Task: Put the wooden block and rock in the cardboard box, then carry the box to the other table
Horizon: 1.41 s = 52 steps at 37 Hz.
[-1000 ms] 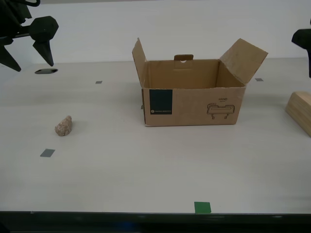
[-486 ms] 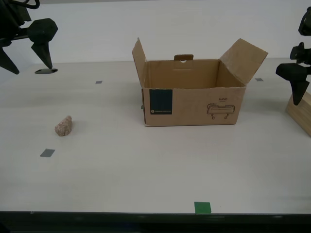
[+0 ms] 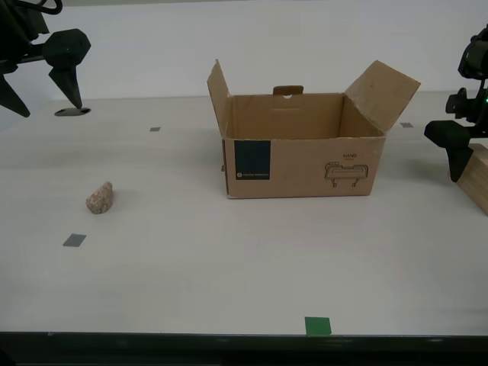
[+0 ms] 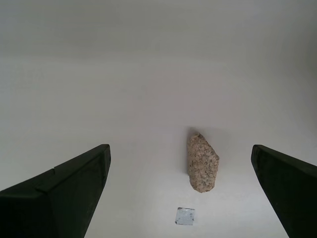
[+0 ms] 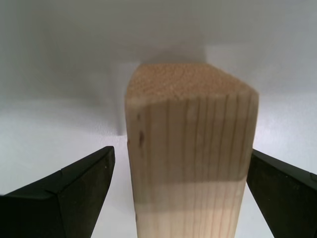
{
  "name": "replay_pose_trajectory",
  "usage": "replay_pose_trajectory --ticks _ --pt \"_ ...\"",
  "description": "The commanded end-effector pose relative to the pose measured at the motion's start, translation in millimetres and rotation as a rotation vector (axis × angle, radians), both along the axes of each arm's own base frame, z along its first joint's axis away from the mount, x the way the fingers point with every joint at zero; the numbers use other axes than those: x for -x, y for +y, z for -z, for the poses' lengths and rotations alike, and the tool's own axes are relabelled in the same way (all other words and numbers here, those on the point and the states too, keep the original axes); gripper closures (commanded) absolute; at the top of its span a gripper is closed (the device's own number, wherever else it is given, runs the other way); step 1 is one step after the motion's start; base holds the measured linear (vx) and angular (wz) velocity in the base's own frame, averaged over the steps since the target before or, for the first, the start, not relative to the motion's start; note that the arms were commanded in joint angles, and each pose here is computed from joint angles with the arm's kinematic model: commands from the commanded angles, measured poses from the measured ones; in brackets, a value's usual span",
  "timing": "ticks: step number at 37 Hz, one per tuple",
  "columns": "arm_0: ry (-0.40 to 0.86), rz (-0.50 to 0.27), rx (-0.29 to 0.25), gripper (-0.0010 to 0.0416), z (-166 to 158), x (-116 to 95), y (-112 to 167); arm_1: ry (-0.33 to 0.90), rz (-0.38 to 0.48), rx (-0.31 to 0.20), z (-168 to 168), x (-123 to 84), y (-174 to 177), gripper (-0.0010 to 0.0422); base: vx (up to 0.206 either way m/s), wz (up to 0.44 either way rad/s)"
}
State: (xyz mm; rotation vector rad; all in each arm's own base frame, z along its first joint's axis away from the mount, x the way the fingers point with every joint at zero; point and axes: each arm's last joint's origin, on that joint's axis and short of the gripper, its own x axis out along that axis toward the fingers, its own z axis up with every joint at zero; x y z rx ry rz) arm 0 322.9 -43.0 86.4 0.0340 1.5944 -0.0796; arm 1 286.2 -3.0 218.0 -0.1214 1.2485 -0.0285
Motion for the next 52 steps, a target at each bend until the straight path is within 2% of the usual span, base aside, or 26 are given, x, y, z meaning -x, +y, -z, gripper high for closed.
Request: replay_pose_trajectory --ticks 1,16,28,36,38,43,52 --pt "-0.005 -0.004 0.004 0.0051 2 1 0 0.001 -0.001 -0.001 0 0 0 0.0023 0.0 0.0" --pt "0.033 -0.006 -0.001 0.0061 15 16 3 0.0 -0.001 -0.001 0 0 0 0.0023 0.0 0.0" --pt "0.026 -0.002 0.0 0.0091 16 16 4 0.038 -0.005 0.0 14 7 -1 0.0023 0.0 0.0" --pt "0.016 -0.002 0.002 0.0109 13 16 4 0.006 0.022 0.003 19 6 -13 0.0023 0.0 0.0" --pt "0.014 -0.002 0.002 0.0108 13 16 4 -0.005 0.025 -0.014 19 5 -19 0.0023 0.0 0.0" --pt "0.013 -0.002 0.002 0.0093 12 16 4 -0.034 0.03 -0.106 18 5 -34 0.0023 0.0 0.0" --pt "0.015 -0.002 0.002 0.0095 12 16 4 -0.051 0.026 -0.091 20 5 -49 0.0023 0.0 0.0"
